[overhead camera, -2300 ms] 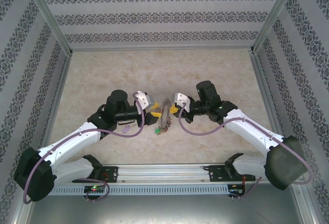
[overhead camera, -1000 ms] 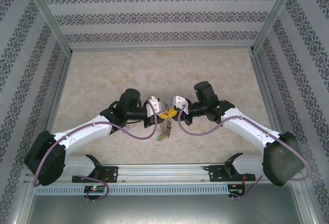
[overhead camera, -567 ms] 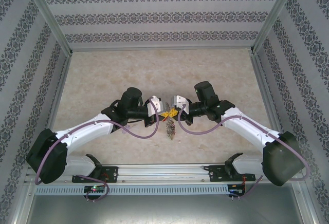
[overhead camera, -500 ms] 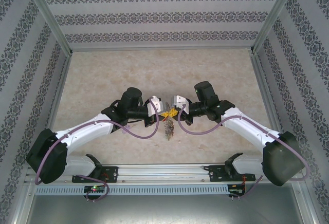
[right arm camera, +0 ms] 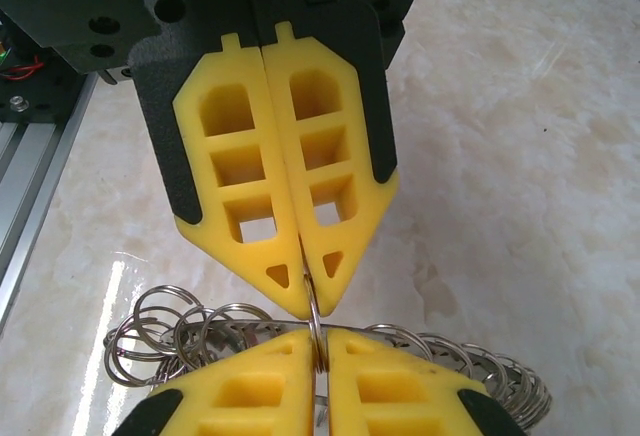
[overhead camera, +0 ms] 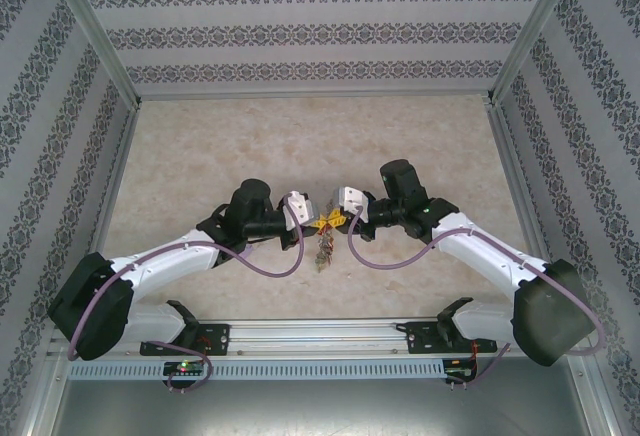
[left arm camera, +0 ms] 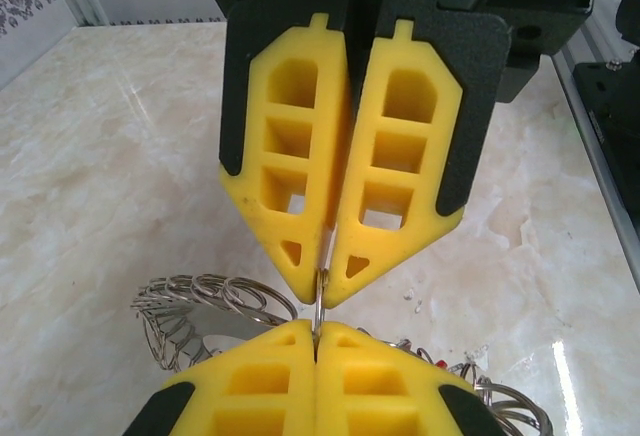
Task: Put the keys on the keyring
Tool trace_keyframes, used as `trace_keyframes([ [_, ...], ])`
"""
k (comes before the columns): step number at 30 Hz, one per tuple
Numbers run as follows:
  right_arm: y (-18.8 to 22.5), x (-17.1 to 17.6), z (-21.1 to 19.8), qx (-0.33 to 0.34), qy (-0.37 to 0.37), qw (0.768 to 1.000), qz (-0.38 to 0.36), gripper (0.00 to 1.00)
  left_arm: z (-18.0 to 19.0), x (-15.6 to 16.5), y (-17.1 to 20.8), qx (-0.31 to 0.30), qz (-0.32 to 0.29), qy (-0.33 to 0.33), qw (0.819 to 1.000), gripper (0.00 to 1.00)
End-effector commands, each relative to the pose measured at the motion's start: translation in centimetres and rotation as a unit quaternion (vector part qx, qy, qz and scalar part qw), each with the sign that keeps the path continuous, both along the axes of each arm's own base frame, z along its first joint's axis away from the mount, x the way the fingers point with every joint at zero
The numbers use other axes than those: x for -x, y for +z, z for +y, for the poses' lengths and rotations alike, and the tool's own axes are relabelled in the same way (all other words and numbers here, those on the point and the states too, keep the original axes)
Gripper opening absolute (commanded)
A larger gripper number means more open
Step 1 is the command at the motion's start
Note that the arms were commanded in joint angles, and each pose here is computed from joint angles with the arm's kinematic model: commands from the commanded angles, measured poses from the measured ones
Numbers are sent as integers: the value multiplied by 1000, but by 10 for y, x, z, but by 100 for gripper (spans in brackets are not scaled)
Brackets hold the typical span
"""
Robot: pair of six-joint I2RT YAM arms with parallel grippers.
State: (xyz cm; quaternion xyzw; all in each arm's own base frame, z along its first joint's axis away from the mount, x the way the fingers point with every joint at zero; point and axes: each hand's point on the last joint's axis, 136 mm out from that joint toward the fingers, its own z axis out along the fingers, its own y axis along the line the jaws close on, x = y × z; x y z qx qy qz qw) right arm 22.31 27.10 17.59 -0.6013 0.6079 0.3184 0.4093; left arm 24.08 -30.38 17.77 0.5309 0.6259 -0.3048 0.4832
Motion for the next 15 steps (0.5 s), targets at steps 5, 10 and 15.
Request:
trace_keyframes([
  [5,7,0,-6,-36,-7,999,14,15,-11,5,41,84,-18,-18,996,0],
  [10,10,5,-13,-42,-14,999,10,17,-10,3,49,109,-17,-11,994,0],
  [15,20,7,-17,-60,-25,998,6,21,-10,3,56,121,-14,-15,992,0],
])
